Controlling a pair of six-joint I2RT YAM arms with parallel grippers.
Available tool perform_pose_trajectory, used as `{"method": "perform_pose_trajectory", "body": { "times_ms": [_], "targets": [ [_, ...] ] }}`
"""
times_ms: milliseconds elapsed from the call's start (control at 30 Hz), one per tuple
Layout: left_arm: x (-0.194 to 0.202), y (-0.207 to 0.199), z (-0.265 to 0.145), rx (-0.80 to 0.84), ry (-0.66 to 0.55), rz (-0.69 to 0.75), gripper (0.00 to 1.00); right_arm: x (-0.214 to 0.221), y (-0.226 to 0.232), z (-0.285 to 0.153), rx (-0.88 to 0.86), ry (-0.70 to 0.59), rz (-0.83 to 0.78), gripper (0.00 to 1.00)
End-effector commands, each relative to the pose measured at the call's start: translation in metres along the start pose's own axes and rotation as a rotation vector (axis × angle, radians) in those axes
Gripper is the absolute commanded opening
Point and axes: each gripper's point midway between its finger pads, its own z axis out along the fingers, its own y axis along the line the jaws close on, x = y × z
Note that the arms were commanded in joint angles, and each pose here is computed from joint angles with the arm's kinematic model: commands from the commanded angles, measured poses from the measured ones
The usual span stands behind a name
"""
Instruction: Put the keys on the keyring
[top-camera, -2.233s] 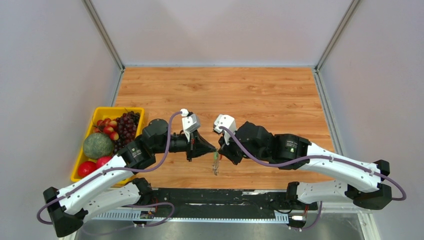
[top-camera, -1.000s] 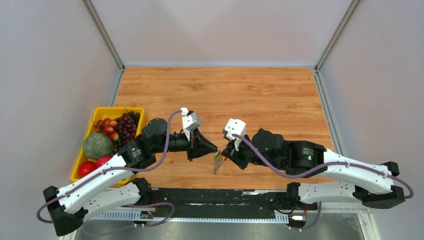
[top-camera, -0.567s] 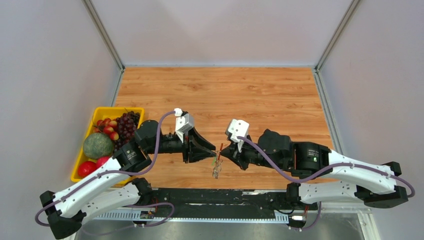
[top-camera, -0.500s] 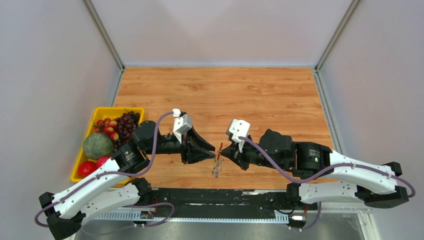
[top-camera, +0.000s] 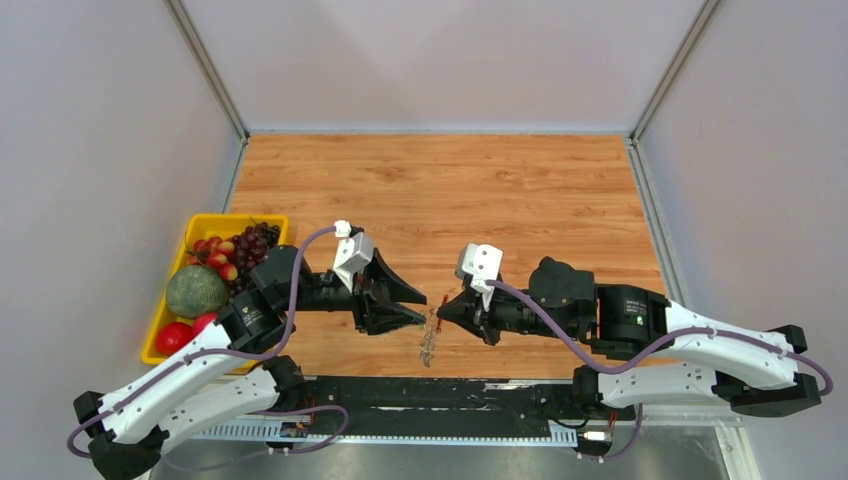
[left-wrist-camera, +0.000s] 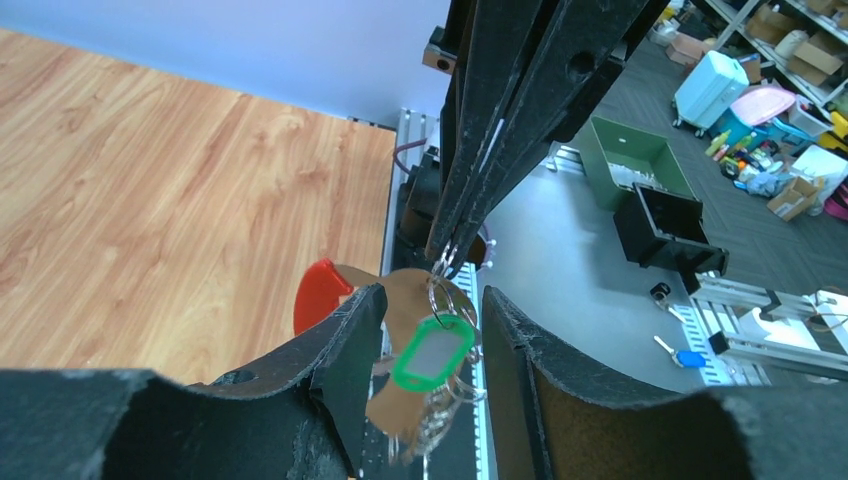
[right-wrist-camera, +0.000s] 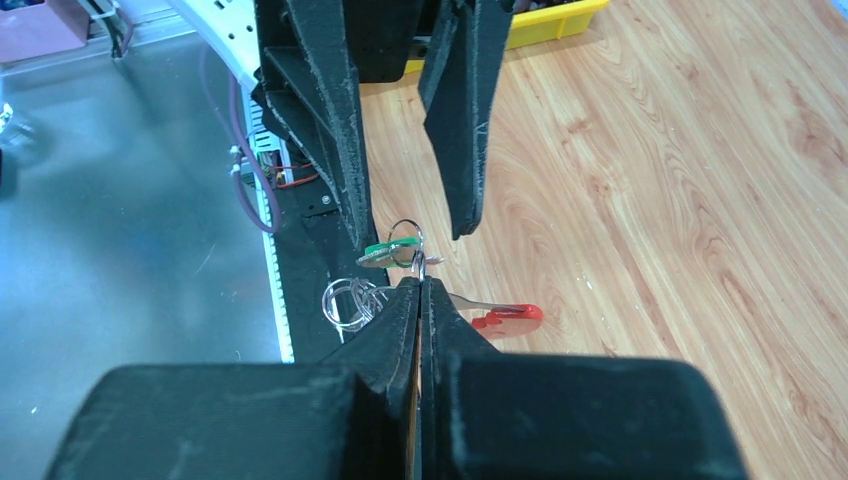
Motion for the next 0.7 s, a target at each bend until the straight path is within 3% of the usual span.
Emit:
{"method": "perform_pose_trajectory", "body": {
  "times_ms": [0, 400, 667],
  "targets": [
    [-0.037, -0.017, -0.003, 0.054, -0.096, 0.112, 0.52, -0.036, 0.013, -0.008, -0.073, -0.114, -0.014, 0.0],
    [-0.044, -0.03, 0.002, 0.15, -0.083, 0.152, 0.51, -0.04, 0.018, -0.005, -0.093, -0.103, 0.006, 0.0],
    [-0.035, -0.031, 0.003, 0.171, -0.053, 0.142, 0.39, -0.05, 0.02, -0.008, -0.1, -0.126, 0.02, 0.0]
  ]
}}
